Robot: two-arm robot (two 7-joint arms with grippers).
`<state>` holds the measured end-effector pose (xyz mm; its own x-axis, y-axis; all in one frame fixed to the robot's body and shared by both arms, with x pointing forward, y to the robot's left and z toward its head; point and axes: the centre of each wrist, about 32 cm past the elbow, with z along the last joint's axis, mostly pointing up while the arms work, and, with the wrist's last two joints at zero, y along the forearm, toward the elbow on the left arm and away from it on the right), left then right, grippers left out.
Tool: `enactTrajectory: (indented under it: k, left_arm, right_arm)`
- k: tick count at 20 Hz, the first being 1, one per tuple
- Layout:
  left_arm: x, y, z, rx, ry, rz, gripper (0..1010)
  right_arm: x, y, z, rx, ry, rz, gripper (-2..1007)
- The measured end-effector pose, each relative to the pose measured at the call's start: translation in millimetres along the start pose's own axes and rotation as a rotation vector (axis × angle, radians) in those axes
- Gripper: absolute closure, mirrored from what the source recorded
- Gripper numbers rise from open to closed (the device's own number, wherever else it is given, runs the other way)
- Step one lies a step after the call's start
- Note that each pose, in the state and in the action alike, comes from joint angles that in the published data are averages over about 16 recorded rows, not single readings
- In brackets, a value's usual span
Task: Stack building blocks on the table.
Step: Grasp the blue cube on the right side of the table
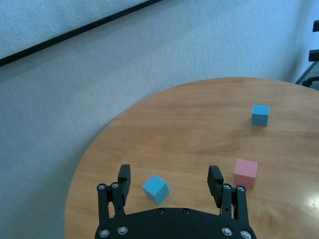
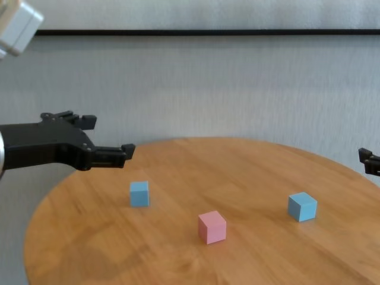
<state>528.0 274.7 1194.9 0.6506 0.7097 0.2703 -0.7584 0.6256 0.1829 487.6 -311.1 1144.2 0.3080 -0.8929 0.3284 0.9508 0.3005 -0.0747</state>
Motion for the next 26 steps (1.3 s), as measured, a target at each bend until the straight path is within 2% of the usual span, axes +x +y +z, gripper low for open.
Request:
enactTrajectory:
  k: [2, 5, 9, 13, 17, 20, 26]
  left_arm:
    - [0.6, 7.5, 0.9, 0.001, -0.002, 0.015, 9]
    - [0.6, 13.4, 0.6, 0.006, -0.003, 0.026, 9]
    - [0.5, 13.5, -0.1, 0.008, -0.003, 0.025, 9]
    - [0.4, 11.0, -0.3, 0.006, -0.002, 0.021, 9]
    - [0.4, 9.2, -0.5, 0.004, -0.001, 0.018, 9]
    - [0.4, 8.2, -0.6, 0.003, -0.001, 0.017, 9]
    - [0.4, 6.9, -0.7, 0.002, -0.001, 0.015, 9]
  right_arm:
    - [0.7, -0.8, 2.3, -0.011, 0.020, 0.006, 5]
    - [1.3, -2.4, 6.6, -0.032, 0.051, 0.022, 5]
    - [0.8, -5.2, 13.3, -0.058, 0.087, 0.058, 5]
    - [-2.5, -7.3, 17.9, -0.089, 0.098, 0.104, 5]
    - [-7.7, -6.4, 19.6, -0.113, 0.092, 0.140, 5]
    - [-11.6, -4.2, 19.8, -0.124, 0.087, 0.155, 5]
    - [-18.9, 4.3, 18.9, -0.156, 0.096, 0.148, 5]
